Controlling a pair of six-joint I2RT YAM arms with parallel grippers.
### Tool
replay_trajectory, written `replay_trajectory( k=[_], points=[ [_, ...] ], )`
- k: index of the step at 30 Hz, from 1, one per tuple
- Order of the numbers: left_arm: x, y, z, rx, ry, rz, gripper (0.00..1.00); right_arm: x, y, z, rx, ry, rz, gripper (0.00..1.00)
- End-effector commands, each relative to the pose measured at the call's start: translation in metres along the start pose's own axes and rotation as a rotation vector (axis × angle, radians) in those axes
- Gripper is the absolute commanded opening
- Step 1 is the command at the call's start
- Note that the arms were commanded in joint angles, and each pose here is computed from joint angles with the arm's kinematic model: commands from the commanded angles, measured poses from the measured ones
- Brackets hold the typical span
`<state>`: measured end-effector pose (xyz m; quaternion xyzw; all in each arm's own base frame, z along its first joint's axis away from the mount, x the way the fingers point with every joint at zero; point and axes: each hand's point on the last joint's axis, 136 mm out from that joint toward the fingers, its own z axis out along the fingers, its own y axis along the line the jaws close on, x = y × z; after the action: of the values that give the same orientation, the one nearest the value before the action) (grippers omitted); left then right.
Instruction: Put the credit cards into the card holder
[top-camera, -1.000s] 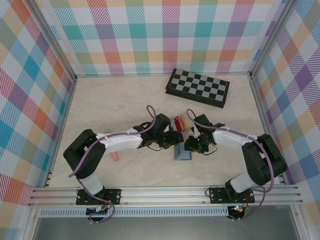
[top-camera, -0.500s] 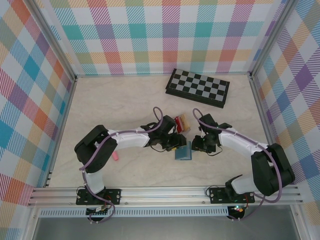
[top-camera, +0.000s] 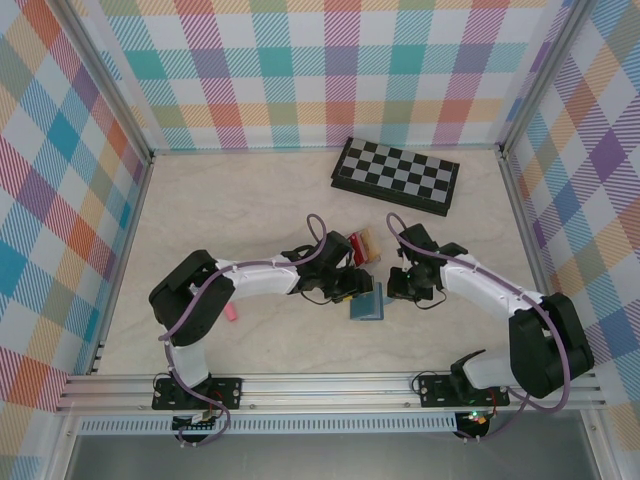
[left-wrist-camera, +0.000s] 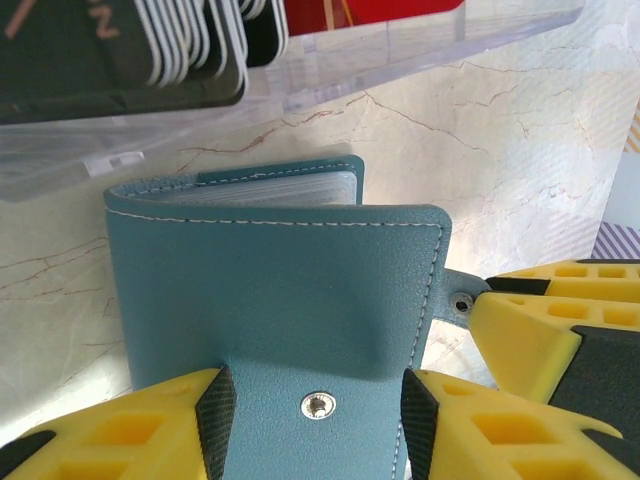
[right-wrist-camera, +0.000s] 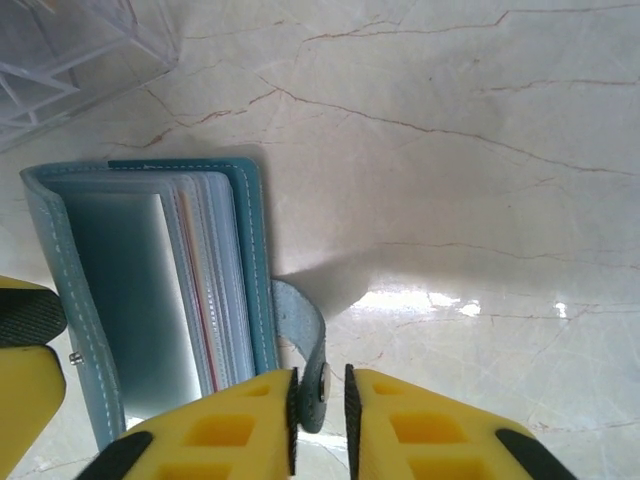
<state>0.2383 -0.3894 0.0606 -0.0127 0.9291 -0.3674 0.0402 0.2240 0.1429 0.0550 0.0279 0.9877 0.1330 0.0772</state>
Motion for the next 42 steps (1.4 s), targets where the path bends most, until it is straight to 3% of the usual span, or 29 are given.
replay_trajectory(
  k=[1, 10, 20, 29, 42],
  points=[
    [0.006, -0.006, -0.001, -0.003, 0.016, 0.029, 0.50, -0.004, 0.002, -0.005, 0.005, 0.003, -0.022, 0.16],
    [0.002, -0.006, -0.014, -0.031, -0.028, 0.062, 0.50, -0.005, 0.004, -0.006, -0.006, -0.002, -0.025, 0.05],
    [-0.005, 0.020, -0.049, -0.172, -0.154, 0.102, 0.49, -0.007, 0.006, -0.007, -0.024, -0.010, -0.024, 0.04],
    [0.003, 0.028, -0.022, -0.186, -0.075, 0.095, 0.43, -0.008, 0.012, -0.010, -0.058, -0.024, -0.030, 0.03],
    [0.012, 0.038, 0.009, -0.235, -0.026, 0.106, 0.43, -0.009, 0.016, -0.018, -0.079, -0.036, -0.023, 0.02]
  ],
)
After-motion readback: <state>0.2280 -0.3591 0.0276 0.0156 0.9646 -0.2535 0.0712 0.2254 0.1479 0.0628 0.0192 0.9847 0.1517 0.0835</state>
